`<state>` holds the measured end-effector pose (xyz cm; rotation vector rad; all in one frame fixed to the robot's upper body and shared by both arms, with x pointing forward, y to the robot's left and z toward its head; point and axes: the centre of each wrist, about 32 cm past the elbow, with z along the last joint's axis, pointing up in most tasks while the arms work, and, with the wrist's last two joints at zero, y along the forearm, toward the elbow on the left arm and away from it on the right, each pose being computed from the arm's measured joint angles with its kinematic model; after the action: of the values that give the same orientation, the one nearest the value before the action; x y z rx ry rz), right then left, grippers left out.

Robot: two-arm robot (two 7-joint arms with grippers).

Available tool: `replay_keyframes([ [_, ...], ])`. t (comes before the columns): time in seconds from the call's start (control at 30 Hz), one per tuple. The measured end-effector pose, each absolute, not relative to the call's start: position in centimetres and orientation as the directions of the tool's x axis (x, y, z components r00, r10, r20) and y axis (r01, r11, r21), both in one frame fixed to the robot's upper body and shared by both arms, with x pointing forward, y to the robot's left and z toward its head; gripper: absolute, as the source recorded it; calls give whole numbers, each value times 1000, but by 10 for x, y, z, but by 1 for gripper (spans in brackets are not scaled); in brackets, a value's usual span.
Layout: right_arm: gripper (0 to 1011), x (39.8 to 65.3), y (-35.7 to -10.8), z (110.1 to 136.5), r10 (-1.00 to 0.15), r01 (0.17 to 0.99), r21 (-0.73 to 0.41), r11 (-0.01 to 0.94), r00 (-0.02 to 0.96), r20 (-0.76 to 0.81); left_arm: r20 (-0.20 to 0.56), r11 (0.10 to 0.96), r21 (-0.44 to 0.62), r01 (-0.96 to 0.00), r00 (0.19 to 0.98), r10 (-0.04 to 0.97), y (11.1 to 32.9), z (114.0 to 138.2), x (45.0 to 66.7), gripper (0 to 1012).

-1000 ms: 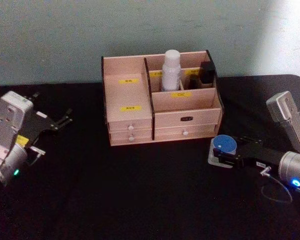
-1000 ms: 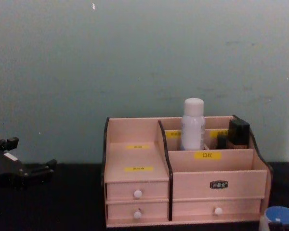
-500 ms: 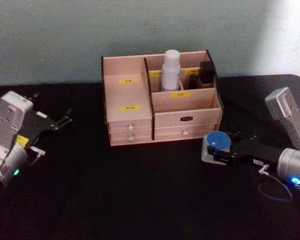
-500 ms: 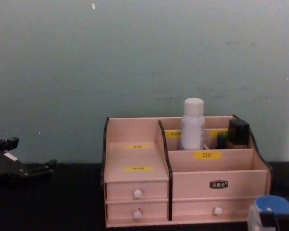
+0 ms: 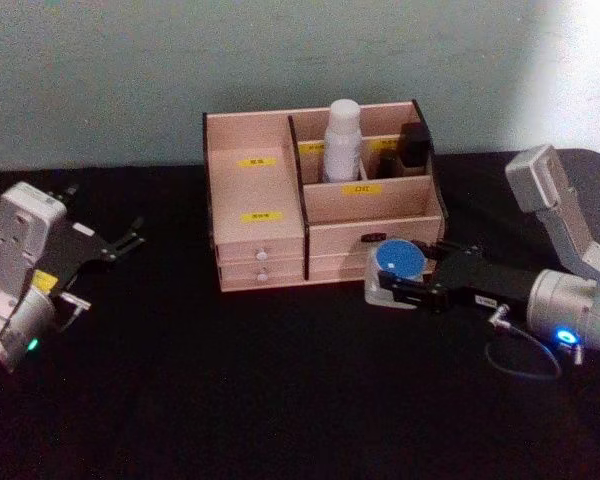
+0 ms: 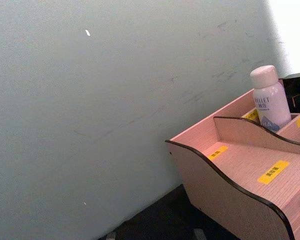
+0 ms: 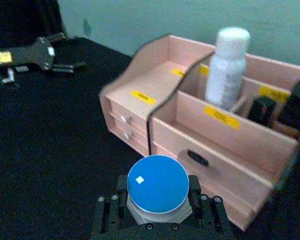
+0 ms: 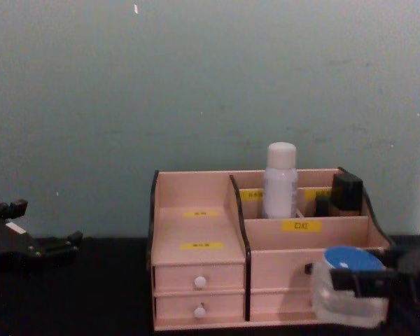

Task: Pick up the facial cleanser and watermelon frost from the table and place them into the tiered storage box.

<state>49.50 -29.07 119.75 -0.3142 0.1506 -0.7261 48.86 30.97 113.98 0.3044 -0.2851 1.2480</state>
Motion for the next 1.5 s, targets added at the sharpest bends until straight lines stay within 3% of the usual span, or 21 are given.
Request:
replay_keyframes([
  [1.1, 724, 566, -227, 1225, -593, 575, -249, 780, 805, 0, 374, 287, 70, -955, 292, 880, 310, 1140, 489, 1001],
  [1.5, 726, 581, -208, 1231, -567, 552, -244, 797, 823, 9, 374, 287, 70, -955, 292, 880, 310, 1140, 489, 1001],
])
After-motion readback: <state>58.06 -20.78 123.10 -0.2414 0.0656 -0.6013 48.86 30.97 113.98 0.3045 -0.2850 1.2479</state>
